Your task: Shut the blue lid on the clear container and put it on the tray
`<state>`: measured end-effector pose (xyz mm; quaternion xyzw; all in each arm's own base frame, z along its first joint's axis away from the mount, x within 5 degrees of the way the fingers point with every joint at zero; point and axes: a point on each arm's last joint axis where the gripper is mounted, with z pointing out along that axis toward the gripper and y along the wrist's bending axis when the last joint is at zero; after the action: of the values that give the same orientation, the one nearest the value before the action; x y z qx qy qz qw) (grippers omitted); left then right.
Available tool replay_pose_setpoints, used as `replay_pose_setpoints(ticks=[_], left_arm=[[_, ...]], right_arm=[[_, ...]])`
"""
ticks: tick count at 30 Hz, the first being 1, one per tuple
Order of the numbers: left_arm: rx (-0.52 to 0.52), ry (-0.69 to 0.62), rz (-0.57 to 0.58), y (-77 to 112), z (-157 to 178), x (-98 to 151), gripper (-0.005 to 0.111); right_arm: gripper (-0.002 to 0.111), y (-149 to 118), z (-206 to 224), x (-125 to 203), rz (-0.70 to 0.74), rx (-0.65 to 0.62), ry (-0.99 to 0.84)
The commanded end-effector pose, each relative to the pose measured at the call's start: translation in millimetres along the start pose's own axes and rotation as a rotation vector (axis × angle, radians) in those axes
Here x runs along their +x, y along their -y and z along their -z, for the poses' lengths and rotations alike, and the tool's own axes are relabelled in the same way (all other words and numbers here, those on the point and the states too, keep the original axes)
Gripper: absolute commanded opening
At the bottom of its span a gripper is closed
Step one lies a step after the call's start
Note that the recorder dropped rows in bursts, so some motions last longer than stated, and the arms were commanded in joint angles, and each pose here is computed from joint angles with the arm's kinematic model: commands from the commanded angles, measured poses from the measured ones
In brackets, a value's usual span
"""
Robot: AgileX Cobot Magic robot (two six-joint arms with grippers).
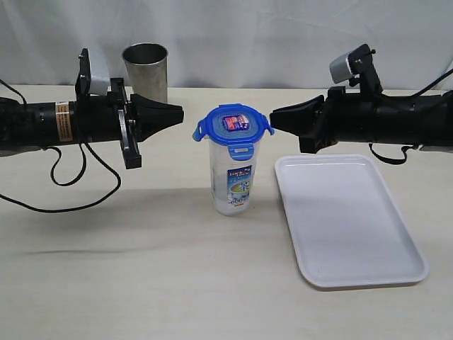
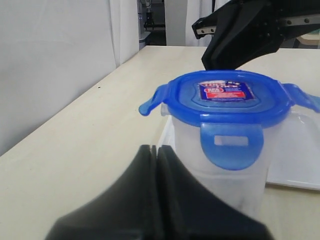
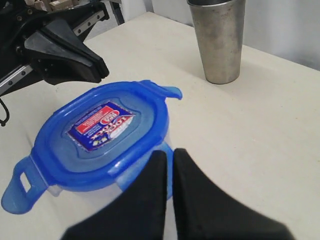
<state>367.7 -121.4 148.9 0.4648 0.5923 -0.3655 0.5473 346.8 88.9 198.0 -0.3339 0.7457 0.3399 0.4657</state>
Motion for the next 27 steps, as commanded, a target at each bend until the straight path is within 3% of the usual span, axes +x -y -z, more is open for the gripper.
replay_pose_setpoints(ticks=[1, 20, 27], left_arm=[[-0.011, 0.018, 0.010, -0.3, 0, -4, 0.000], [0.021, -0.002, 0.001, 2.6, 0, -2, 0.000], [0.018, 0.000, 0.002, 2.3, 0, -2, 0.000]], right_arm=[[0.005, -1, -1, -1, 0.003, -0.012, 0.005], [0.005, -7, 6, -10, 0.033, -0.021, 0.004], [0.005, -14, 7, -16, 0.016, -0.093, 0.062]])
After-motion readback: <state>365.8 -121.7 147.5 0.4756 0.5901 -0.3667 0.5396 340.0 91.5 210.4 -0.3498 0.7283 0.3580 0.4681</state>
